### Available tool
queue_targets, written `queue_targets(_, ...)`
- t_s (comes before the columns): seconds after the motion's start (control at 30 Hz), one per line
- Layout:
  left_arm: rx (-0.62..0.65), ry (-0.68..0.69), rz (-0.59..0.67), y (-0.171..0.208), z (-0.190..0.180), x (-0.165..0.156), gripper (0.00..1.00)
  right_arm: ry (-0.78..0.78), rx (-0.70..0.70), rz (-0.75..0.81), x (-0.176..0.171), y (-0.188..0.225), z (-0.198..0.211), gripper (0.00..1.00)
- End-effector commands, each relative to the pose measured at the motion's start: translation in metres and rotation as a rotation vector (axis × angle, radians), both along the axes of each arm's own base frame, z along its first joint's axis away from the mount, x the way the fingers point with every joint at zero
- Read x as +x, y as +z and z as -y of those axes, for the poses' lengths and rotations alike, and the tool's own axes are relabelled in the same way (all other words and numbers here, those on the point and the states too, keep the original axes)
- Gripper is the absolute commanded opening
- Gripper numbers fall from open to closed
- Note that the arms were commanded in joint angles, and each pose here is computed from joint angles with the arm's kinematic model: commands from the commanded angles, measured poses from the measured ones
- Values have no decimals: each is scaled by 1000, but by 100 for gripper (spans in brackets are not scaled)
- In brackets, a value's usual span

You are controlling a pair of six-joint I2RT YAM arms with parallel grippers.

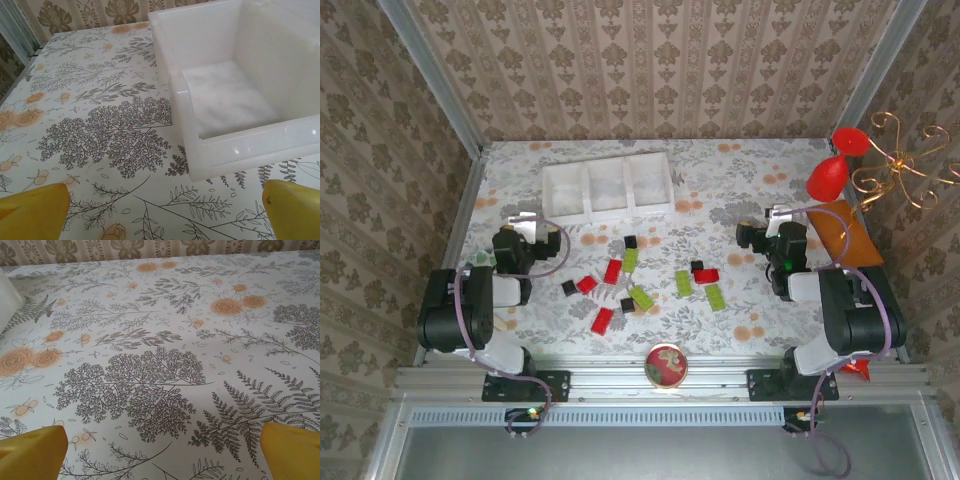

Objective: Sort the legos into containers by color
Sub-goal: Move the container to the top-center of the table.

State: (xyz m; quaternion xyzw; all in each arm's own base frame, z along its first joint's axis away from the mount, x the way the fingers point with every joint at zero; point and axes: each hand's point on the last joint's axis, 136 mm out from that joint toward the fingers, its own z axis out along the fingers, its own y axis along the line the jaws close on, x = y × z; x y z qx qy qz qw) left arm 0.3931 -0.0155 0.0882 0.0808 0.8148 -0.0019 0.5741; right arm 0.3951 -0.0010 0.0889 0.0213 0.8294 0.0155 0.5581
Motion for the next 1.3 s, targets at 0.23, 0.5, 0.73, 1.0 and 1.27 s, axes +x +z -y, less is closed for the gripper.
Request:
queue_targets(0.23, -8, 10, 25, 9, -1, 6, 100, -9, -22, 26, 6, 9, 2, 100)
queue_targets(0.5, -9, 10, 28, 10, -1, 7, 100, -10, -23, 27, 6, 9, 2, 100)
queue_targets(0.73, -8, 10, 28, 10, -1, 7, 100, -9, -22, 27, 6, 9, 1, 100)
queue_targets(1.0, -10, 10, 25, 10, -1, 7, 100, -10, -23, 26, 6, 9, 2, 100)
queue_targets(1.27, -31, 0, 47, 15, -2, 3, 100, -10, -23, 28, 5, 9, 2, 100)
